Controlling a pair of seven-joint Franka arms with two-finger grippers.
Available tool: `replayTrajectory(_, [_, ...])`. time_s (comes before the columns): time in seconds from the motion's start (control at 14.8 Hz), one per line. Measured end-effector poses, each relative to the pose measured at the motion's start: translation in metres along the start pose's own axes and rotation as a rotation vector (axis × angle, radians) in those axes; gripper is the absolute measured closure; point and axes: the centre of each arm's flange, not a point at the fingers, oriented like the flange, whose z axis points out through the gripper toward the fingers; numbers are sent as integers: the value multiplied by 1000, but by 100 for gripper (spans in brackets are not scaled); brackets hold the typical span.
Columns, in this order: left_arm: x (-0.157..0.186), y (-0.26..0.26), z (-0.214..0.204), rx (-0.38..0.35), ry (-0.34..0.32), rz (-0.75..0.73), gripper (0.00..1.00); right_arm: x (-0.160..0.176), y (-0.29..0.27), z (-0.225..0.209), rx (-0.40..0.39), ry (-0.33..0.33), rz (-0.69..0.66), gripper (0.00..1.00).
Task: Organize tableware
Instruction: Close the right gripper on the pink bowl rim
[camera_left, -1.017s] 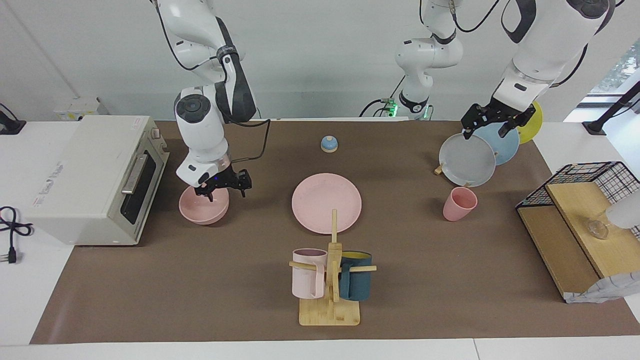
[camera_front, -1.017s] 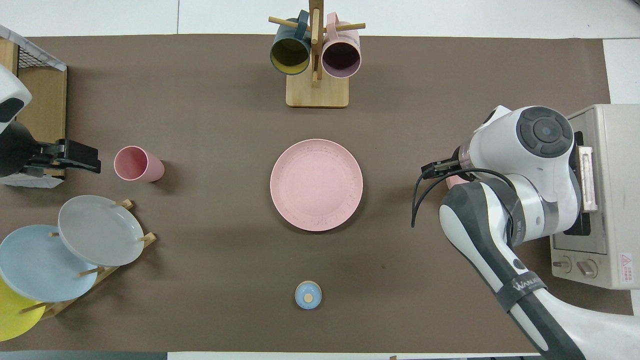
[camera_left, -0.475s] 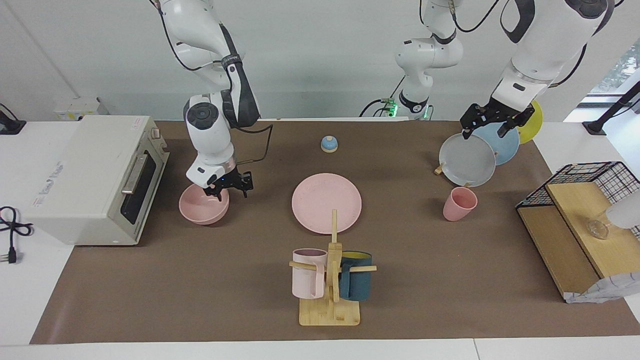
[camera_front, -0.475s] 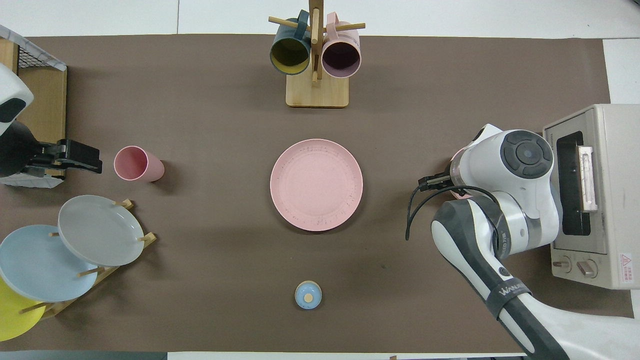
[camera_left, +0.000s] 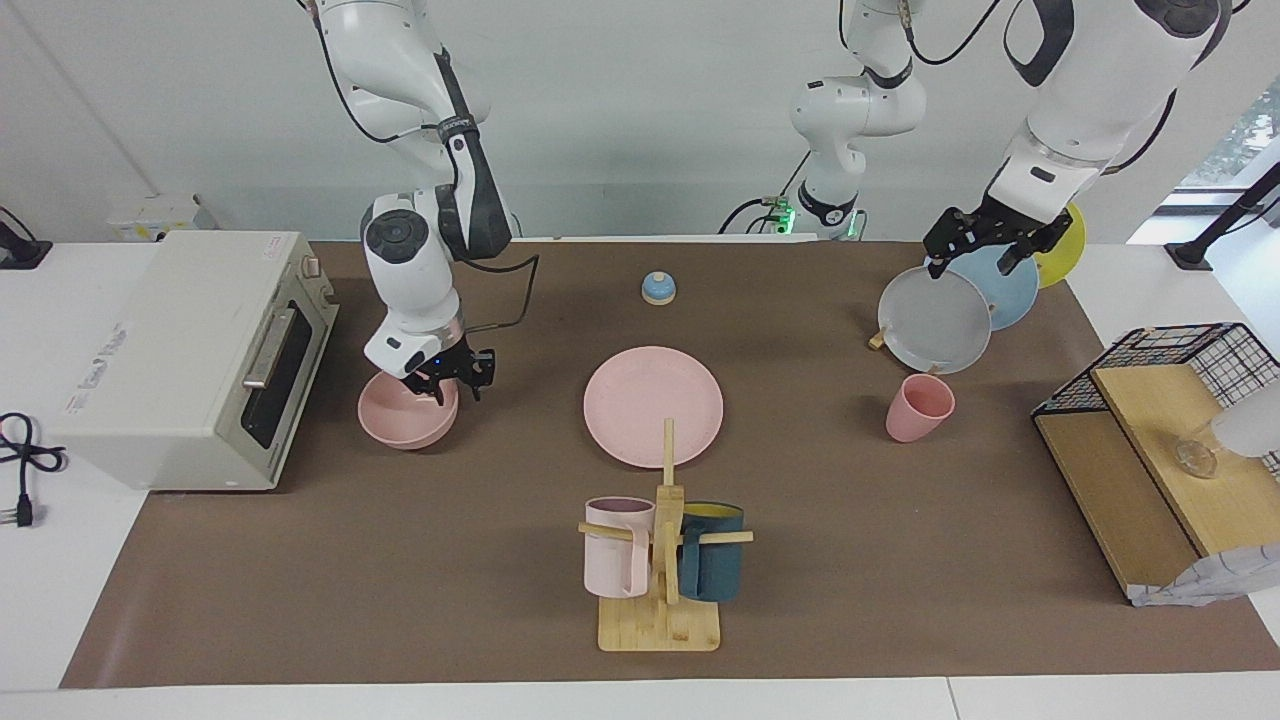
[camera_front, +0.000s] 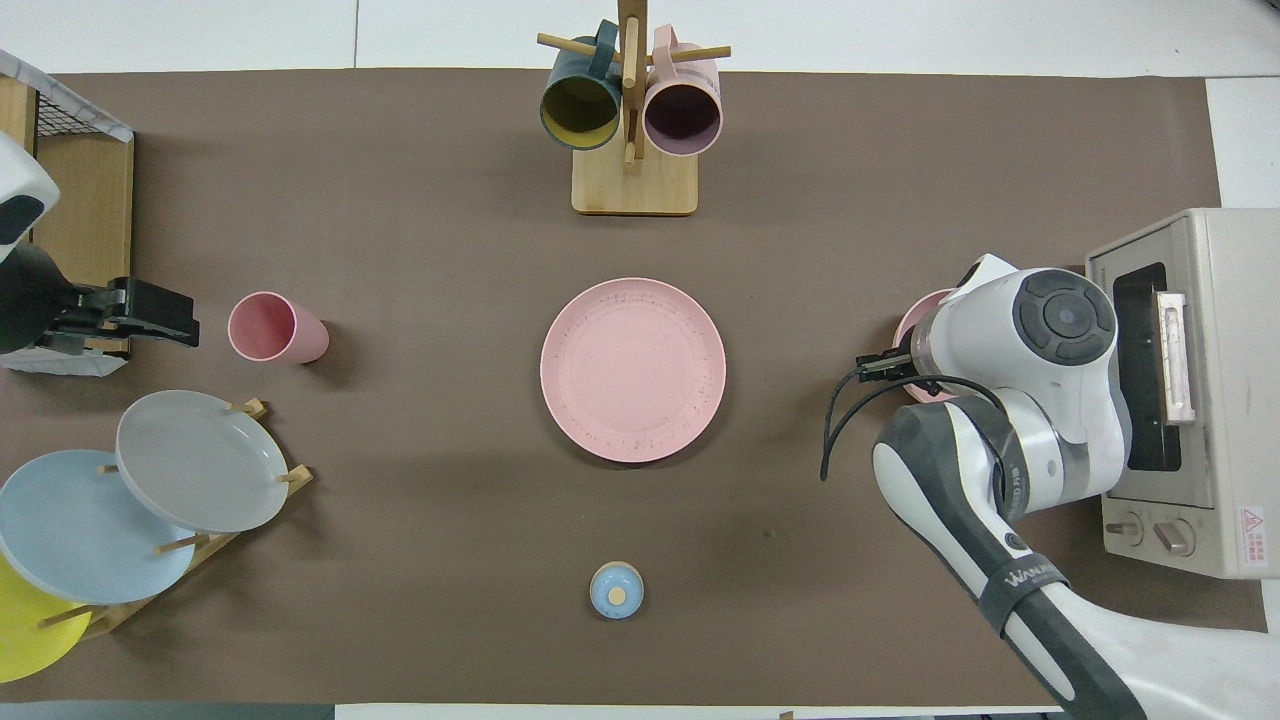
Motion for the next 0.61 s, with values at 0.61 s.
replayTrajectory(0.61, [4, -1, 10, -1, 5, -7, 0, -1, 3, 2, -4, -3, -33, 81])
